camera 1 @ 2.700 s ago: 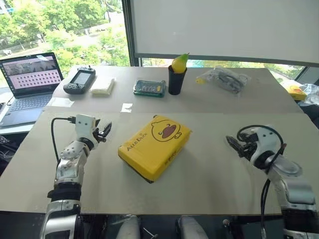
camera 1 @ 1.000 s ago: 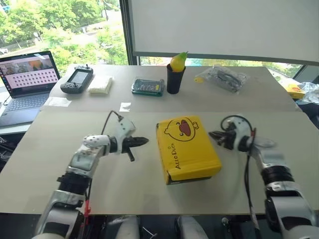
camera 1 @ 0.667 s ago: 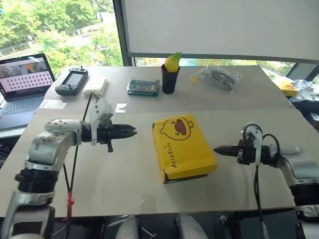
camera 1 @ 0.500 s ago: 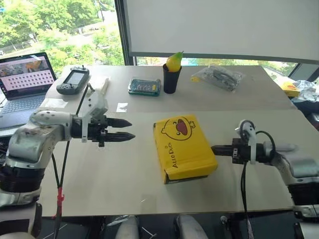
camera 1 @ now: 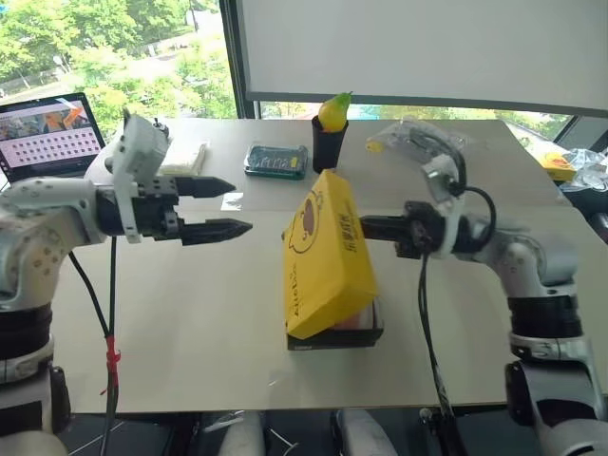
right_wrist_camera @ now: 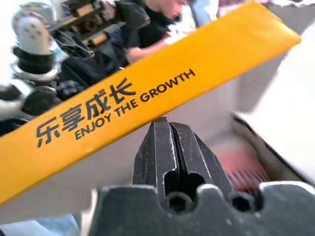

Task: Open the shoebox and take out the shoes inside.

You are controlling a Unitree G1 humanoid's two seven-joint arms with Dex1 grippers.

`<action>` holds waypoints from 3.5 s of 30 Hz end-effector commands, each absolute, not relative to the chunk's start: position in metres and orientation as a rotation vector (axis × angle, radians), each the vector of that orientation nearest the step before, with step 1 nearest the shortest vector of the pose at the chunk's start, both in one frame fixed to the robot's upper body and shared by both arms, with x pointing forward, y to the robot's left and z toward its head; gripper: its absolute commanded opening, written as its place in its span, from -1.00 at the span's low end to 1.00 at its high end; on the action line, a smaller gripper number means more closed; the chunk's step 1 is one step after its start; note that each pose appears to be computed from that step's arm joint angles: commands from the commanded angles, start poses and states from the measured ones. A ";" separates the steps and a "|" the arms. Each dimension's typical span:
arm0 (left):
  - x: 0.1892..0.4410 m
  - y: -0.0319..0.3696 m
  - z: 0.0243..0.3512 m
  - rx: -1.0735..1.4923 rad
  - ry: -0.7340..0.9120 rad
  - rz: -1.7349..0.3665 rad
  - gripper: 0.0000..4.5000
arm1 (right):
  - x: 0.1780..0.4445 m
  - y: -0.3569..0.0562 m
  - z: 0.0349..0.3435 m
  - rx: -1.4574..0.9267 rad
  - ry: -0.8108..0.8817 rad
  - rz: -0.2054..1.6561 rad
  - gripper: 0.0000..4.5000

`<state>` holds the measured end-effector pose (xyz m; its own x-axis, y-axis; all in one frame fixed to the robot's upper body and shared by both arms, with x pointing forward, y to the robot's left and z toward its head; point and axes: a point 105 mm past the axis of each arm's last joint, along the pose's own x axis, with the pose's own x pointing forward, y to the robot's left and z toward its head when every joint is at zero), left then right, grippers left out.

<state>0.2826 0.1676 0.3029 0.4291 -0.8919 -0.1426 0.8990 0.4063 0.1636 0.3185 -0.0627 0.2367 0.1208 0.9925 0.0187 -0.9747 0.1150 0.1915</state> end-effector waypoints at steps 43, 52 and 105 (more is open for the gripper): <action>0.266 0.171 0.294 0.412 0.129 -1.216 1.00 | 0.321 -0.057 0.196 0.081 0.980 1.070 0.98; 0.265 0.171 0.293 0.423 0.132 -1.202 1.00 | 0.298 -0.041 0.182 0.076 1.086 1.167 0.98; 0.278 0.159 0.293 0.460 0.114 -1.246 1.00 | 0.320 -0.043 0.259 -0.106 0.471 1.048 -0.75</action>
